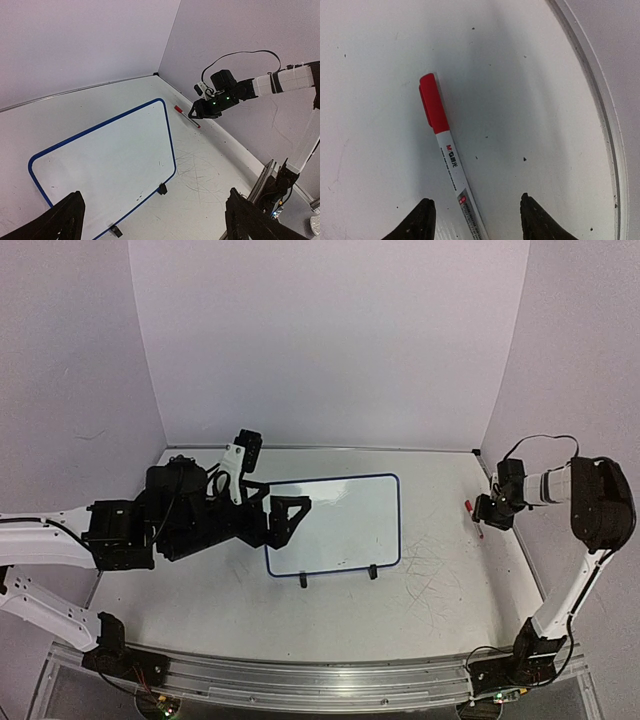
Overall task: Write a sentence on the whiteboard
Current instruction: Pick up the whiteboard marker from the corner of the board.
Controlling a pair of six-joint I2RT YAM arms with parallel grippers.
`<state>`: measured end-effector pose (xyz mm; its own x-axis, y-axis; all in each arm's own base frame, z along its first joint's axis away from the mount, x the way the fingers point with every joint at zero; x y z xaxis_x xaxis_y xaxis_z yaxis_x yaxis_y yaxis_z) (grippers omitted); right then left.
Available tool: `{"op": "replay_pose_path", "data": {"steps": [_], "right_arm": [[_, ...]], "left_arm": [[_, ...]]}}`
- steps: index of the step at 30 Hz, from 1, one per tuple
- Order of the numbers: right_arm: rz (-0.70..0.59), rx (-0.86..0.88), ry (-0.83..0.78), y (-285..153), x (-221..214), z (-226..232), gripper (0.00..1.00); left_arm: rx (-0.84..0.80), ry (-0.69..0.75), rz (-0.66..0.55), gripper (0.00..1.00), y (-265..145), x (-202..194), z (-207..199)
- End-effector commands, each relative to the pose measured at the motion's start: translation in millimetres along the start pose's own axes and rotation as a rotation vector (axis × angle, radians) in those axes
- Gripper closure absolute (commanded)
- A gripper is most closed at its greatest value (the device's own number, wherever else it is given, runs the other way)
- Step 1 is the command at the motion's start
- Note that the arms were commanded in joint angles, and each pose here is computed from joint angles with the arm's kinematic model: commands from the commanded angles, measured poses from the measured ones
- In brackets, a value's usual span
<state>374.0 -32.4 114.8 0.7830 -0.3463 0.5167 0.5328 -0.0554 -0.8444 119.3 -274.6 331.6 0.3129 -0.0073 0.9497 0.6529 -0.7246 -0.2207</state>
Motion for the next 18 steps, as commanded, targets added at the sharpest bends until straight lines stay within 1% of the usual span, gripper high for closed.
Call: {"op": "replay_pose_path", "data": {"steps": [1,3,8,12,15,18], "right_arm": [[0.034,0.008,-0.029,9.1,5.6,3.0,0.47],[0.05,-0.003,-0.034,13.2,3.4,2.2,0.5],[0.079,-0.046,-0.048,22.9,-0.1,0.2,0.64],[0.083,-0.066,-0.067,23.3,-3.1,4.2,0.84],[0.065,-0.069,-0.081,17.7,-3.0,8.5,0.94],[0.017,-0.054,-0.083,6.8,-1.1,14.2,1.0]], "left_arm": [[-0.011,0.003,-0.082,0.01,-5.2,25.6,-3.2],[-0.016,0.01,-0.082,0.01,-2.9,27.3,-4.6],[-0.023,0.024,-0.078,0.01,3.8,30.0,-7.8],[-0.013,0.033,-0.085,0.01,5.6,33.4,-8.7],[0.002,0.035,-0.093,0.01,6.2,35.8,-7.6],[0.024,0.039,-0.099,0.01,8.5,38.1,-6.6]]}}
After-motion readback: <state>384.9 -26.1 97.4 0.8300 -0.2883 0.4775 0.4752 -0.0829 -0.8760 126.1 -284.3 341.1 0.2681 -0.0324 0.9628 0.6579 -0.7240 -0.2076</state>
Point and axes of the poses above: each gripper's point midway between its finger pads, its own y axis out along the fingers, its own z axis along the line the jaws close on, x = y × z, the point moved 10 cm from there along -y, back along the fingers, and after that the axes turned 4 degrees about y, right-handed, at the moved point
